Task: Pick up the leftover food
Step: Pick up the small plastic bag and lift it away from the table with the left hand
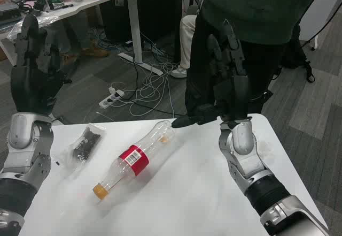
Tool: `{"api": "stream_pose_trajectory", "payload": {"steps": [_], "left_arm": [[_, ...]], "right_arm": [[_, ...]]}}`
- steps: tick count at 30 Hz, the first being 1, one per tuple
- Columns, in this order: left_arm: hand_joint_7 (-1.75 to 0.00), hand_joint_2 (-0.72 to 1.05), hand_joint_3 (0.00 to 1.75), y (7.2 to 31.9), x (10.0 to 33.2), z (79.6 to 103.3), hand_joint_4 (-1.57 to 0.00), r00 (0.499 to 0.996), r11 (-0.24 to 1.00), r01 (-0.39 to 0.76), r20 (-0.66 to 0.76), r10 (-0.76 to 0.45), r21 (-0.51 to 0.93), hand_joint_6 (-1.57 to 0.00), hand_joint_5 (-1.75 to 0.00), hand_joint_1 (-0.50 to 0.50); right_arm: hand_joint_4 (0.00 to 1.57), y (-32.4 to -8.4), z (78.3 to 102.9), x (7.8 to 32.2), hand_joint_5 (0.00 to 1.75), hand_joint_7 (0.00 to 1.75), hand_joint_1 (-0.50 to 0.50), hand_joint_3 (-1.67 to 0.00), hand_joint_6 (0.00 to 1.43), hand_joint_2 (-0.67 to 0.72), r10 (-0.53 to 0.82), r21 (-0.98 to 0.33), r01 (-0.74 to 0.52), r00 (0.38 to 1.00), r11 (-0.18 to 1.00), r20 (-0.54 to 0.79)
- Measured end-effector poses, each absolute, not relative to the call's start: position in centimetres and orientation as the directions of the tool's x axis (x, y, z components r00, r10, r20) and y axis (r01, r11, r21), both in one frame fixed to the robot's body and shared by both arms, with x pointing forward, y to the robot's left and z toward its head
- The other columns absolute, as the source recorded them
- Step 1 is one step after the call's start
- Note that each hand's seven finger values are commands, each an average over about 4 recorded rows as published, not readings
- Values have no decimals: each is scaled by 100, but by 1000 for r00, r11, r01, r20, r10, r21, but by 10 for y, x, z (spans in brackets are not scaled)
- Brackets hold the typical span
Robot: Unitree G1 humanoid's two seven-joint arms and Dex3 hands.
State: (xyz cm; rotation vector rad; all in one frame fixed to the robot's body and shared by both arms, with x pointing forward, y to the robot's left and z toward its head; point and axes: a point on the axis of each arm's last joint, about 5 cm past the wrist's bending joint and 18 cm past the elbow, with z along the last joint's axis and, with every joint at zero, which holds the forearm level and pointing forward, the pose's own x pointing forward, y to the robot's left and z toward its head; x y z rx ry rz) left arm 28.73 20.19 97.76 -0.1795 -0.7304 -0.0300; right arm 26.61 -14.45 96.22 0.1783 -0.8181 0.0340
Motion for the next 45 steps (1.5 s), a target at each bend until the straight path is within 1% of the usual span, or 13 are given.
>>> {"api": "stream_pose_trajectory", "payload": {"steps": [2, 4, 6, 18, 20, 21, 24, 27, 29, 32, 36, 41, 45], "left_arm": [[0, -72, 0, 190, 290, 977, 0, 727, 981, 78, 684, 65, -176, 0, 0, -50], [0, -72, 0, 169, 292, 976, 0, 702, 975, 86, 707, 88, -206, 0, 0, -50], [0, -72, 0, 159, 293, 976, 0, 696, 972, 102, 713, 83, -212, 0, 0, -50], [0, -72, 0, 159, 293, 976, 0, 695, 972, 100, 714, 85, -213, 0, 0, -50], [0, -68, 0, 159, 293, 977, 0, 694, 972, 101, 715, 84, -213, 0, 0, -50], [0, -64, 0, 159, 293, 977, 0, 693, 972, 102, 716, 84, -213, 0, 0, -50], [0, -48, 0, 159, 293, 977, 0, 693, 972, 102, 716, 84, -213, 0, 0, -50], [0, -33, 0, 160, 292, 977, 0, 698, 971, 100, 711, 87, -216, 0, 0, -50], [0, -21, 0, 162, 292, 978, 0, 712, 973, 100, 697, 78, -210, 0, 0, -50], [0, -15, 0, 170, 291, 982, 0, 743, 981, 102, 668, 34, -164, 0, 0, -50], [0, -4, 0, 192, 287, 986, 0, 805, 997, 70, 592, -36, -35, 0, 0, -50], [0, 7, 0, 219, 279, 990, 0, 874, 990, -4, 482, -65, 141, 0, 0, -50], [0, 21, 0, 233, 275, 991, 0, 917, 971, -11, 390, -86, 240, 0, 0, -50]], "right_arm": [[0, -152, 967, 265, 0, 0, -42, 0, 0, 72, -64, 150, -72, 668, 986, 741], [0, -165, 978, 263, 0, 0, -42, 0, 0, 72, -105, 160, -32, 626, 987, 773], [0, -170, 986, 263, 0, 0, -42, 0, 0, 72, -123, 167, -20, 594, 986, 795], [0, -170, 988, 261, 0, 0, -42, 0, 0, 71, -127, 172, -23, 582, 985, 803], [0, -171, 988, 260, 0, 0, -42, 0, 0, 71, -128, 174, -23, 579, 984, 805], [0, -171, 988, 260, 0, 0, -42, 0, 0, 72, -129, 174, -22, 580, 984, 804], [0, -171, 987, 260, 0, 0, -42, 0, 0, 68, -131, 175, -21, 581, 984, 803], [0, -171, 987, 259, 0, 0, -42, 0, 0, 68, -131, 176, -21, 582, 984, 803], [0, -171, 987, 259, 0, 0, -42, 0, 0, 69, -132, 176, -20, 582, 984, 802], [0, -172, 987, 259, 0, 0, -42, 0, 0, 69, -132, 177, -19, 584, 984, 801], [0, -172, 985, 259, 0, 0, -42, 0, 0, 71, -132, 174, -14, 592, 985, 795], [0, -175, 980, 260, 0, 0, -42, 0, 0, 72, -133, 170, -2, 611, 985, 780], [0, -175, 978, 260, 0, 0, -42, 0, 0, 72, -127, 162, 1, 623, 987, 772]]}}
